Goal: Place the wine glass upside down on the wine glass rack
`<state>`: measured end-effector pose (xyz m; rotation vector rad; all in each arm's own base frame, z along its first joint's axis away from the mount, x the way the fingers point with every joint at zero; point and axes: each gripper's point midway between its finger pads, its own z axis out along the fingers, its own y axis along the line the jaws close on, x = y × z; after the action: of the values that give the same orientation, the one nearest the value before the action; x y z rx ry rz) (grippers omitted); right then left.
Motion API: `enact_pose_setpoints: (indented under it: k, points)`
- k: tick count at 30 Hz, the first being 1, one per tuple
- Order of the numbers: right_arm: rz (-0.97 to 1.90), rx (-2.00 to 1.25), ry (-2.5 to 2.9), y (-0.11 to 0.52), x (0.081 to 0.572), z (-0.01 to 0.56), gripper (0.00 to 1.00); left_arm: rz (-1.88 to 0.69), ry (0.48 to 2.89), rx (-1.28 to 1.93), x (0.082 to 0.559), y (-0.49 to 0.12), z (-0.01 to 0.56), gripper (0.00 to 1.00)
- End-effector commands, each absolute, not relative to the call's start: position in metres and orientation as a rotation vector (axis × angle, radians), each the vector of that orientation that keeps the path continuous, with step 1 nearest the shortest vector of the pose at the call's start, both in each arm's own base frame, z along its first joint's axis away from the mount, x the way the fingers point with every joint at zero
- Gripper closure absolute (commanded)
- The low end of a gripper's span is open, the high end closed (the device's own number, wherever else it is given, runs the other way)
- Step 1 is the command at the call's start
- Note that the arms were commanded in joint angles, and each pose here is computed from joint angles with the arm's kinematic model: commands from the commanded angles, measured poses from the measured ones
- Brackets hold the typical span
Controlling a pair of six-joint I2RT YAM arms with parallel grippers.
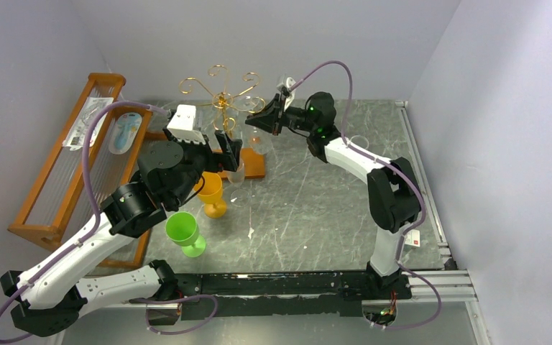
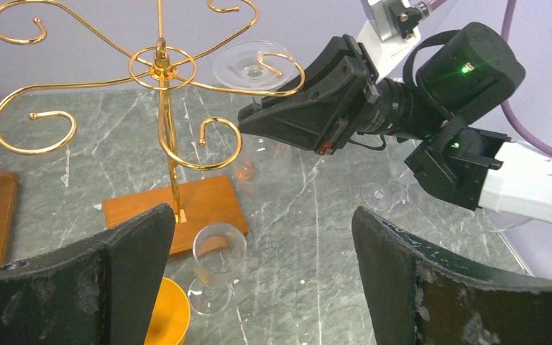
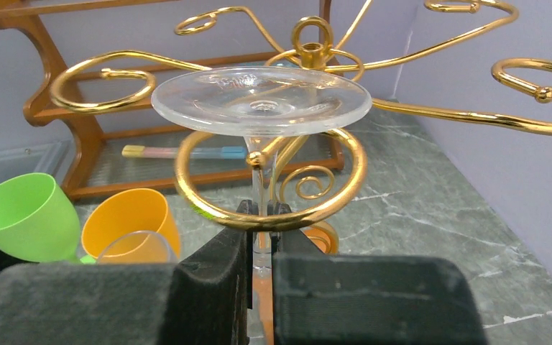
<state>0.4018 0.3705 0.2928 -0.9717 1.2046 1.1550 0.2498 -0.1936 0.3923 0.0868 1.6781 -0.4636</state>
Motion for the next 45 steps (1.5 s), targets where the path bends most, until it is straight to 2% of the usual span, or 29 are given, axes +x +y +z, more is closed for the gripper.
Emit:
enact_pose_setpoints:
  k: [1,13,30,45]
  points:
    - [1.110,-0.965,1.107,0.360,0.388,0.326,1.00,-0.464,1.664,0.060,0.249,-0.188,0.403,0.03]
    - [1.033,-0.879,1.100,0.347,0.388,0.340,1.00,-0.480,1.664,0.060,0.246,-0.188,0.402,0.03]
    - [0.956,-0.719,1.218,0.340,0.424,0.329,1.00,-0.491,1.669,0.071,0.241,-0.185,0.401,0.03]
    - [0.985,-0.784,1.287,0.352,0.424,0.308,0.87,-0.470,1.672,0.083,0.242,-0.184,0.400,0.03]
